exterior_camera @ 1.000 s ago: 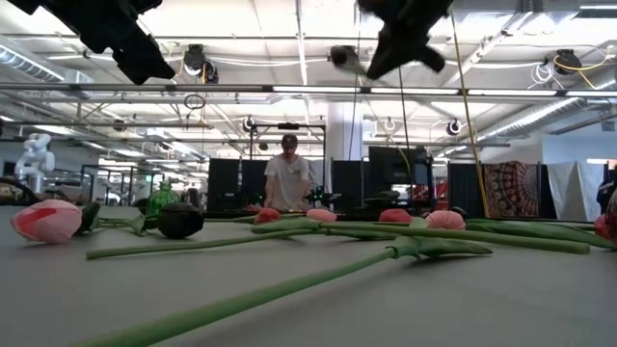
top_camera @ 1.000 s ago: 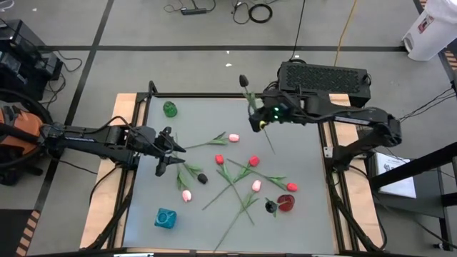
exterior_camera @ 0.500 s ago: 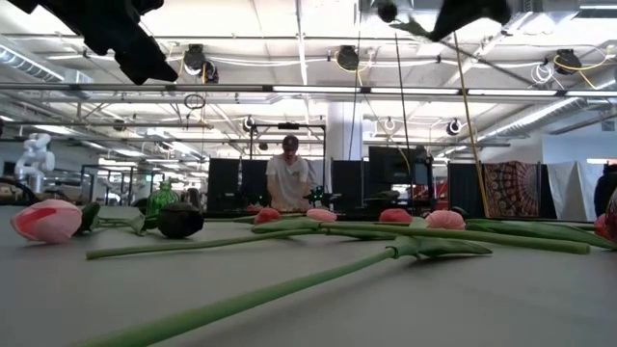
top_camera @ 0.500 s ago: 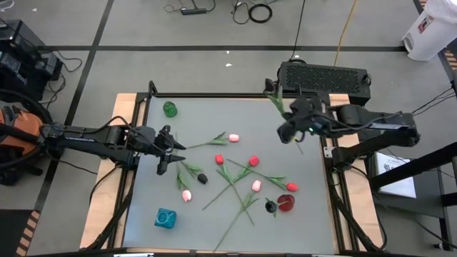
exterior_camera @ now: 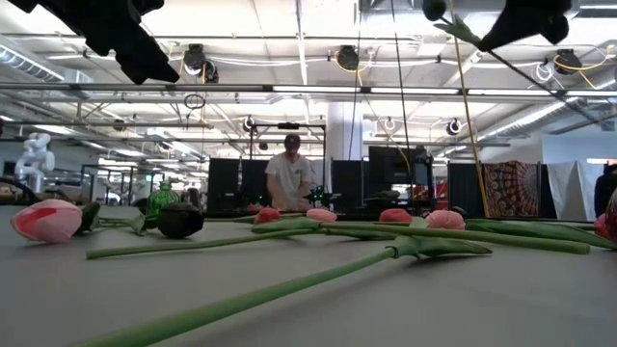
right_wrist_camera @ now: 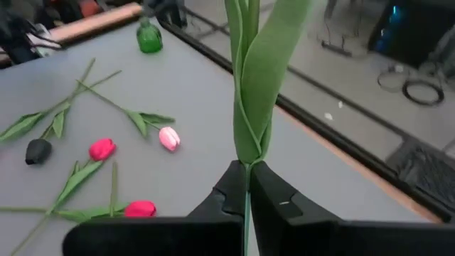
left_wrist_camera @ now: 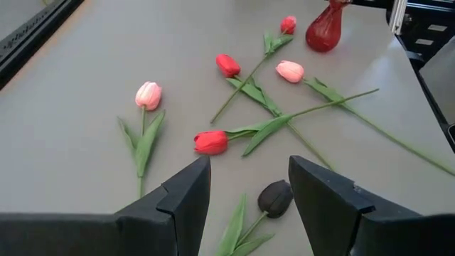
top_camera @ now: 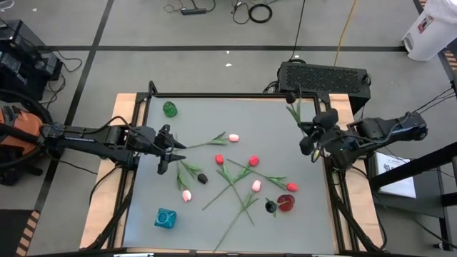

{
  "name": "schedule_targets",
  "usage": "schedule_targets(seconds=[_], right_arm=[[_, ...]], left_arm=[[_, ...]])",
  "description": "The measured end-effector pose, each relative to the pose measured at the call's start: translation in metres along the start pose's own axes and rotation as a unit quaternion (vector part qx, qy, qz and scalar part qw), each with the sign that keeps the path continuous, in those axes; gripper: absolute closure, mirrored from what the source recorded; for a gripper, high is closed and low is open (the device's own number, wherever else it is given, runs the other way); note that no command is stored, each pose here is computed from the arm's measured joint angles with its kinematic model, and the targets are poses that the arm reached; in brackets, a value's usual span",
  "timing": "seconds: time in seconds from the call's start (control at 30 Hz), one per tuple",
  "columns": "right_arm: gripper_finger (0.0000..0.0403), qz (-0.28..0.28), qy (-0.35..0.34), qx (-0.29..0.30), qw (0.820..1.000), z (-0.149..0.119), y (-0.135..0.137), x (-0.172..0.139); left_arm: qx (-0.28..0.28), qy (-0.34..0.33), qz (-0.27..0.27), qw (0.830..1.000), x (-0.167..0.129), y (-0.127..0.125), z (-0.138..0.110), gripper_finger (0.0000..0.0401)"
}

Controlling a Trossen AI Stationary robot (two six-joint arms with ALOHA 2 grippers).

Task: Sort flowers into vase by color
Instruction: Put the top black flower into the red vase

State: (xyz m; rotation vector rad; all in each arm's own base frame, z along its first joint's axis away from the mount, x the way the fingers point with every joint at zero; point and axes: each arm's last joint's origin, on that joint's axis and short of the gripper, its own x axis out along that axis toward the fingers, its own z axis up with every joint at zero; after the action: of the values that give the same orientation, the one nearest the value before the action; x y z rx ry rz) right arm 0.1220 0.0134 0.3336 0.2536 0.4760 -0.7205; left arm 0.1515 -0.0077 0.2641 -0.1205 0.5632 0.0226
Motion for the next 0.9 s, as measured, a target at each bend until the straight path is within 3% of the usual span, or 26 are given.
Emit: schedule_targets(seconds=[0.4, 0.63, 0.9], right_arm=[[0.0402, 0.036, -0.085, -0.029, 0.995, -0.058, -0.028, 0.016], [0.0402, 0.080, -0.141, -0.042, 0.986, -0.081, -0.026, 0.028], [0.0402, 0.231, -0.225, -0.040, 0.946, -0.080, -0.011, 0.030]], left_arm=[[-0.001, -0.009, 0.060, 0.998, 0.000, 0.003, 0.000, 0.0204], [-0.029, -0.016, 0.088, 0.996, 0.000, 0.005, 0.001, 0.0204], [-0.040, -0.019, 0.091, 0.995, -0.001, 0.005, 0.001, 0.0204]])
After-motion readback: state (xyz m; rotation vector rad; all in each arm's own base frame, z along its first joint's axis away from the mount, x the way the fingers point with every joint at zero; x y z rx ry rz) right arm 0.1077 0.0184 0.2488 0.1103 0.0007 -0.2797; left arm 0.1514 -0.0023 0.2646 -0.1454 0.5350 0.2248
